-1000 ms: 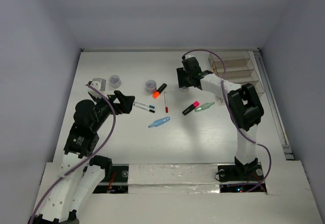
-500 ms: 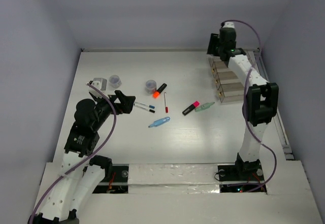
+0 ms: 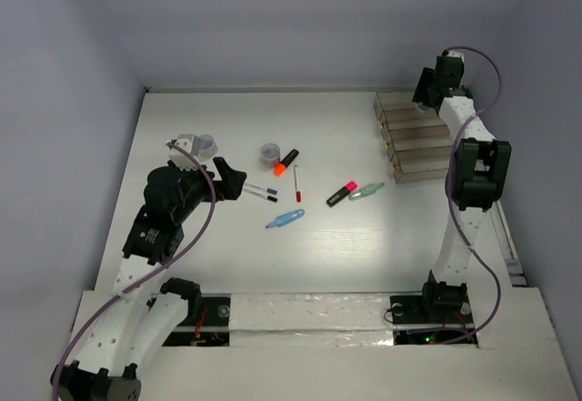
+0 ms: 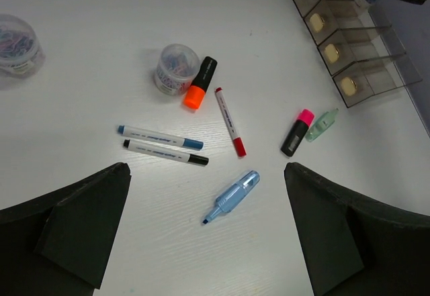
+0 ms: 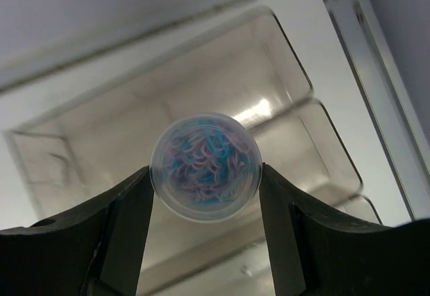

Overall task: Sort the stationery into containers
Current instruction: Place the stationery in the storage box.

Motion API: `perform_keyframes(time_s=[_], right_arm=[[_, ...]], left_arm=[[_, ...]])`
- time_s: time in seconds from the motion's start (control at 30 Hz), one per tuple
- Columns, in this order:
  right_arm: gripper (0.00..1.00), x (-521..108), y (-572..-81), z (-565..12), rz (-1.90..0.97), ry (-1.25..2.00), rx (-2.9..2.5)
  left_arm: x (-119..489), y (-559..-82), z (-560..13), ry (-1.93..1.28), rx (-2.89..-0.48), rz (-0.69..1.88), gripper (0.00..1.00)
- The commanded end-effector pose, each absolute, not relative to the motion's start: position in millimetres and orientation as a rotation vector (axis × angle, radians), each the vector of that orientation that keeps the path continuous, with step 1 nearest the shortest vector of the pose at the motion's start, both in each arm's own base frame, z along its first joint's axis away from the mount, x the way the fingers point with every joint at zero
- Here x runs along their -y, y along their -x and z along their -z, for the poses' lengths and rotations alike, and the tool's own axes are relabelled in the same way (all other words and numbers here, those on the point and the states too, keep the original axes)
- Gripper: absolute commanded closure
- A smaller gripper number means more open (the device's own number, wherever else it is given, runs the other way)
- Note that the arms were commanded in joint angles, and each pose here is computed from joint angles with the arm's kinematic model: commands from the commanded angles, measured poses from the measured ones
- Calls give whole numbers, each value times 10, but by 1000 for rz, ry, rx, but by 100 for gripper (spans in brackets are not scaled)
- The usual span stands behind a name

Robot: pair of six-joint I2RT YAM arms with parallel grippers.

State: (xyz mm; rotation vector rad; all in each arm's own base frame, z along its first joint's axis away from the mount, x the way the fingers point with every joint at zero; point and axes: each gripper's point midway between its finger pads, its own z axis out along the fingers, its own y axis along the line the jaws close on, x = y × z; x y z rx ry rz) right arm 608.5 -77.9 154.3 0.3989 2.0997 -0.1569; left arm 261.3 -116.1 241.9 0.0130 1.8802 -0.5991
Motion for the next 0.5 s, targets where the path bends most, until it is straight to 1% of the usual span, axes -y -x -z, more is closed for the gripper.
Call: perform_keyframes(time_s=[0.0, 0.03, 0.1, 0.27, 0.47], right_arm=[[58, 871, -6000, -1937, 168, -386, -2009], [58, 965, -5954, -1891, 194, -410, -2004], [58, 1021, -5912, -1992, 198, -427, -1978], [58, 1109, -5868, -1969, 223, -458, -1976], [58, 1353, -5829, -1632, 217, -524, -2036]], left_arm=[[1201, -2642, -2565, -46, -1824, 615, 1], [1205, -2649, -2557, -48, -1827, 615, 1], [1211, -2650, -2557, -49, -1828, 619, 1], [1231, -2633, -2561, -58, -1825, 623, 1], [1252, -2621, -2572, -65, -1823, 629, 1]])
